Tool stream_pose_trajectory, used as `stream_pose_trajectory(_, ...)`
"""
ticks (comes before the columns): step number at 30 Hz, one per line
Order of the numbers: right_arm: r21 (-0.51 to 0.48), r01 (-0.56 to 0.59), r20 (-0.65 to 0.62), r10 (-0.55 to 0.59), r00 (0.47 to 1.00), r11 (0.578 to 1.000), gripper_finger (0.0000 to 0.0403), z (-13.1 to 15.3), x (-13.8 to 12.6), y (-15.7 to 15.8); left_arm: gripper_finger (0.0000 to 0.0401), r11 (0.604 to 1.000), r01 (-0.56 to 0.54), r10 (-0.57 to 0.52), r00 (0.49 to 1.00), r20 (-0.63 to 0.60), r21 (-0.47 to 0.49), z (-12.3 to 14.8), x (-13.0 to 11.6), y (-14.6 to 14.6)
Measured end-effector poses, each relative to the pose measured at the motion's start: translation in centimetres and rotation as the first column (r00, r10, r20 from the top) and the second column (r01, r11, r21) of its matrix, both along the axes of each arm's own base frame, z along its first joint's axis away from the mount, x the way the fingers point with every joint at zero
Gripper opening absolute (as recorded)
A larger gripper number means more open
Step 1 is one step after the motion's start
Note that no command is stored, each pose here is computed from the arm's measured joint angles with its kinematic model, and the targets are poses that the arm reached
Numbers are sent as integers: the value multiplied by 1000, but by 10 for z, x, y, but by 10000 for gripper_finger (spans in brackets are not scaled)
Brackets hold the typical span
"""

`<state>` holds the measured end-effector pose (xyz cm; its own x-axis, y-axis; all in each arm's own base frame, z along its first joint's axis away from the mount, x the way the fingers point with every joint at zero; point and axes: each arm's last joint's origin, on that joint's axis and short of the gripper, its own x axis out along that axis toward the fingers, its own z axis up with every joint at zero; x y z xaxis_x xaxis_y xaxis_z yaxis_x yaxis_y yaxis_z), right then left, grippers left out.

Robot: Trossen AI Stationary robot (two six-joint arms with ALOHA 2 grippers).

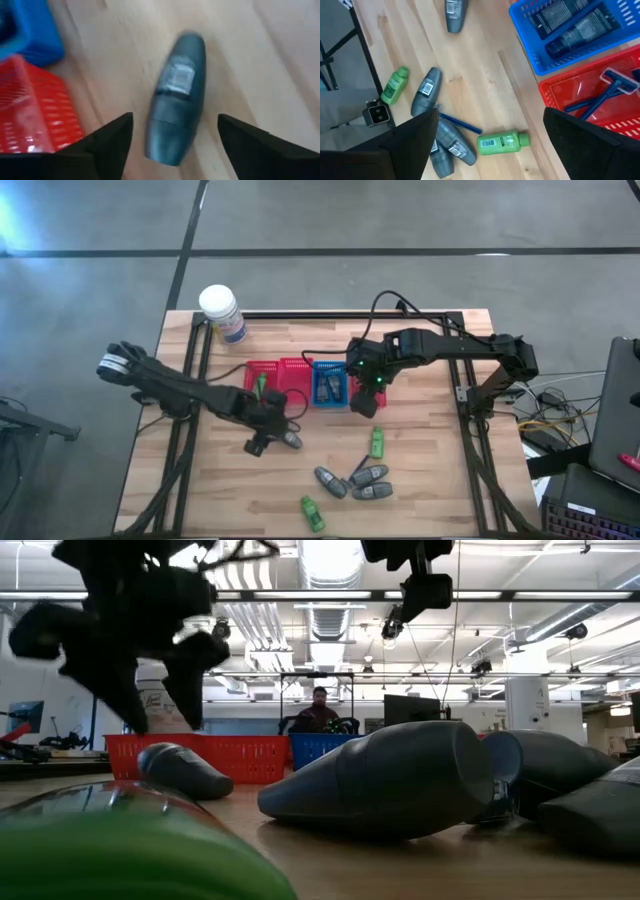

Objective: Pick & Place Travel size toiletries
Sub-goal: Put the gray deodorant into the middle red bin

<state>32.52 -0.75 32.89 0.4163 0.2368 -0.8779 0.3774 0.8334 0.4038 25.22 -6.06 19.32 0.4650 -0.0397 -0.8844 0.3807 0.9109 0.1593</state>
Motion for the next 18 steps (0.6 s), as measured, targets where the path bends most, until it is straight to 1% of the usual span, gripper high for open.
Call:
stream_pose_trajectory(2, 0, -2, -3, 2, 1000, 1000, 352, 0, 0, 1, 304, 999, 34, -35, 998, -56, -10, -11, 3, 0)
stream_pose_trajectory(5, 0, -4, -3, 4, 1000, 1000, 348, -1, 0, 1, 306, 997, 80, -78, 992, -100, 14, -29, 10, 2)
stream_pose_trajectory(7, 1, -5, -5, 5, 1000, 1000, 345, -1, 0, 2, 304, 996, 86, -84, 986, -145, 8, -42, 16, 6)
stream_pose_trajectory(9, 3, -3, -6, 3, 1000, 1000, 342, -1, 0, 3, 300, 996, 82, -85, 980, -182, -23, -48, 22, 8)
stream_pose_trajectory(12, 5, 9, -11, -9, 1000, 1000, 336, -1, 0, 3, 278, 996, 84, -90, 972, -217, -39, -49, 28, 7)
stream_pose_trajectory(14, 1, 10, -14, -10, 1000, 1000, 332, -2, 0, 4, 243, 996, 79, -87, 973, -213, -44, -44, 31, 6)
stream_pose_trajectory(16, -16, 15, -20, -15, 1000, 1000, 327, -2, -1, 4, 202, 997, 63, -72, 980, -184, -54, -37, 33, 6)
stream_pose_trajectory(18, -29, 19, -25, -20, 999, 999, 323, -2, -1, 5, 201, 997, 36, -45, 990, -131, -73, -24, 34, 6)
